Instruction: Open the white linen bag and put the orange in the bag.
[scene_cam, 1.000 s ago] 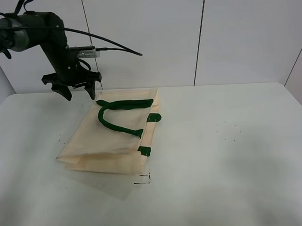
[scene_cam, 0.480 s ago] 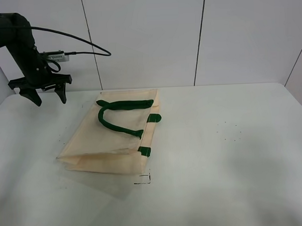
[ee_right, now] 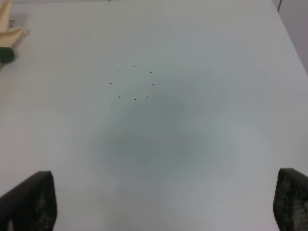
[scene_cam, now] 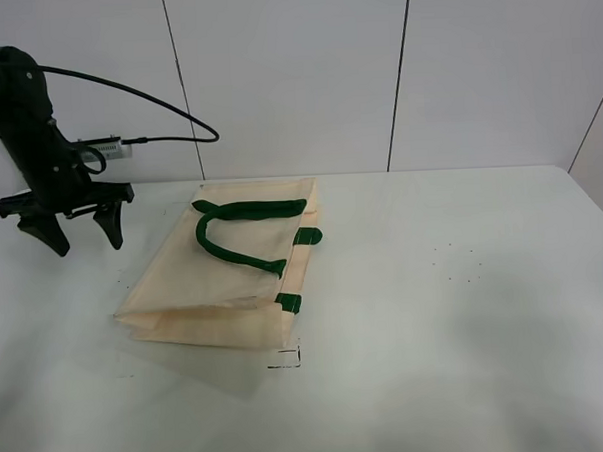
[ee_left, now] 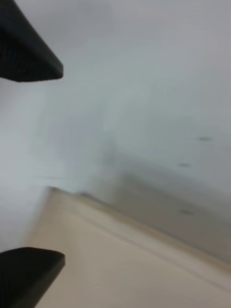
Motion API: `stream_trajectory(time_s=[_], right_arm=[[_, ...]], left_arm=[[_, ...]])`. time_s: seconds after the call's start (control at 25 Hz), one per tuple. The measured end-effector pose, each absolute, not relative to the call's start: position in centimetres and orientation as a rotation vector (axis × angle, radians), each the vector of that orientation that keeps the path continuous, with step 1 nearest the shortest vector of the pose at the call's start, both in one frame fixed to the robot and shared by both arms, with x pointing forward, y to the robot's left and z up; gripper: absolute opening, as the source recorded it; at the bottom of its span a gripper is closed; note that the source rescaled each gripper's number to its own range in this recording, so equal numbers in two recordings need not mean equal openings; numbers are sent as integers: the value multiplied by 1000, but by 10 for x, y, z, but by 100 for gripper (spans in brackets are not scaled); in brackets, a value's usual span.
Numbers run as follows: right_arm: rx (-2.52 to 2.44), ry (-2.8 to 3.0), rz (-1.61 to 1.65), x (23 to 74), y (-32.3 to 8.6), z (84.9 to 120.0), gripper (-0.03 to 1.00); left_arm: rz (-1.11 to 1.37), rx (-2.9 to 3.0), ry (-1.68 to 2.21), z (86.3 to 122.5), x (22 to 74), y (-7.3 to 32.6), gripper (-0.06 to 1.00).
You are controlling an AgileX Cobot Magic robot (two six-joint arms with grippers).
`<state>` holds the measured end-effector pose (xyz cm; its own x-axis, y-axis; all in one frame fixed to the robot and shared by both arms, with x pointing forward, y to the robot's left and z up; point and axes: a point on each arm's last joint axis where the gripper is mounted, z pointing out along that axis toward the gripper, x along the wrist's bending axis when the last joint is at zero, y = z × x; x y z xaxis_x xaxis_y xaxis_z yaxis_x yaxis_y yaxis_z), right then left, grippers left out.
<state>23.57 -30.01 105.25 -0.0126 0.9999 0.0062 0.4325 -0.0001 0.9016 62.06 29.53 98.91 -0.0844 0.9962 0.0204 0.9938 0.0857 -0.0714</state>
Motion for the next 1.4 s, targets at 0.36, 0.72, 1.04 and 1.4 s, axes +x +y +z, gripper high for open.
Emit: stream_trajectory(time_s=[0.36, 0.72, 1.04, 1.4], right_arm=[[1527, 1540, 976, 236, -300, 1052, 100], [1527, 1540, 976, 236, -300, 1052, 100], [1527, 1540, 976, 236, -300, 1052, 100], [1527, 1540, 976, 236, -300, 1052, 100]], left_arm=[[74, -2107, -2113, 1010, 478, 281, 96], [-209, -2263, -2258, 1019, 348, 294, 96], [-739, -2485, -2421, 1036, 287, 301, 96], [-1125, -2468, -2530, 1042, 250, 308, 96]])
